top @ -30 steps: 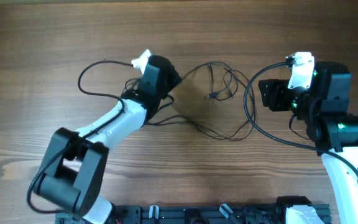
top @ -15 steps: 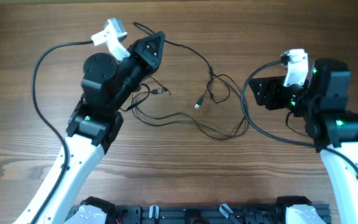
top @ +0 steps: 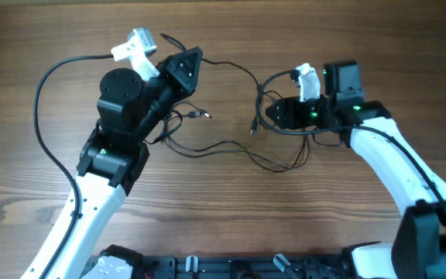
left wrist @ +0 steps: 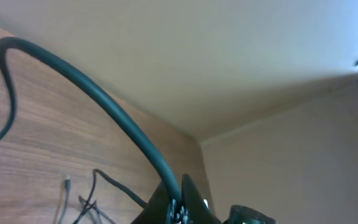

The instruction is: Untangle cables

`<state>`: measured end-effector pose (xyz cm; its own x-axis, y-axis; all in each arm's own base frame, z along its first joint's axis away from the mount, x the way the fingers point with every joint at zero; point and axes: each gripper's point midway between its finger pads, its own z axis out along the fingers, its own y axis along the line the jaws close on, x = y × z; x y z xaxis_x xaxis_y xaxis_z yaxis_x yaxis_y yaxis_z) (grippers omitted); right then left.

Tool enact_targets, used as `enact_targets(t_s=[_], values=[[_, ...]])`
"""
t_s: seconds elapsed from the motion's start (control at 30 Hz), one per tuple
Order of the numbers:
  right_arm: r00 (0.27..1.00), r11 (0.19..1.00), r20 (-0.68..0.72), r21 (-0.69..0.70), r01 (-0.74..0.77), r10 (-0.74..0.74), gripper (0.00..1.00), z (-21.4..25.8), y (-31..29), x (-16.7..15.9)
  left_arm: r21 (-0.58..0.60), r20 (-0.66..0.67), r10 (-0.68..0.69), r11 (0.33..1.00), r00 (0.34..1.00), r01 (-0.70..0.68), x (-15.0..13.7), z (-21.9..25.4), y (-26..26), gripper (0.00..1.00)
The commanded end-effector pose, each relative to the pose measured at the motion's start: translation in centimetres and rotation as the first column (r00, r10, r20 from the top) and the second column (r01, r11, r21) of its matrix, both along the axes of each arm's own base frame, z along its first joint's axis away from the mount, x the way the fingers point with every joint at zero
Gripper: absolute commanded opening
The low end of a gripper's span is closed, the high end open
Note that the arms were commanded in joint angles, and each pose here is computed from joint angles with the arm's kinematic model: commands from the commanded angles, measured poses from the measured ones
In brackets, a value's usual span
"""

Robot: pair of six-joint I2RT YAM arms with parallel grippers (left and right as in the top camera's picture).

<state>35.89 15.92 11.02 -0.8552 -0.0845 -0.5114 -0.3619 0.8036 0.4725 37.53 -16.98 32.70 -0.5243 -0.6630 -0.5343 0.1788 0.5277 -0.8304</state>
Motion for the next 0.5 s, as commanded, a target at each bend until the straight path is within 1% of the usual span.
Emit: enact_targets(t_s=[0.0,0.07,0.1,0.13,0.17,0.23,0.3,0.37,0.47], values=[[0.997,1.0,-0.076,-0.009,0.025,-0.025,0.38,-2.6,0.6,0.1,0.025,-0.006,0.024,0.999,1.0,-0.024,0.2,0.1,1.5,0.04],[0.987,0.992,-0.12,-0.076,0.102,-0.11,0.17,-4.2,-0.7,0.2,0.052,-0.015,0.052,0.997,0.999,-0.051,0.6,-0.4,2.8,0.04],[0.976,0.978,-0.13,-0.141,0.155,-0.174,0.08,-4.9,-2.0,0.3,0.07,-0.01,0.063,0.996,0.998,-0.062,0.7,-0.6,3.3,0.04],[0.966,0.963,-0.133,-0.187,0.194,-0.22,0.04,-5.4,-2.9,0.3,0.09,-0.004,0.079,0.993,0.997,-0.078,0.9,-0.6,4.1,0.04],[0.936,0.912,-0.127,-0.302,0.278,-0.328,0.04,-6.3,-5.3,0.1,0.111,0.007,0.101,0.989,0.995,-0.101,1.0,-0.6,5.2,0.04],[0.893,0.825,-0.097,-0.436,0.359,-0.439,0.04,-7.0,-8.3,-0.4,0.144,0.033,0.149,0.978,0.988,-0.152,1.1,-0.2,7.4,0.04],[0.827,0.701,-0.047,-0.56,0.443,-0.56,0.04,-7.2,-11.7,-1.3,0.136,0.058,0.238,0.96,0.97,-0.244,1.2,0.9,10.9,0.04],[0.812,0.665,-0.038,-0.596,0.45,-0.583,0.04,-7.2,-13.0,-1.8,0.125,0.091,0.324,0.934,0.942,-0.334,0.8,2.1,14.4,0.04],[0.79,0.649,-0.044,-0.598,0.469,-0.612,0.04,-7.3,-13.8,-1.9,0.113,0.119,0.412,0.898,0.903,-0.425,0.0,3.3,17.9,0.04]])
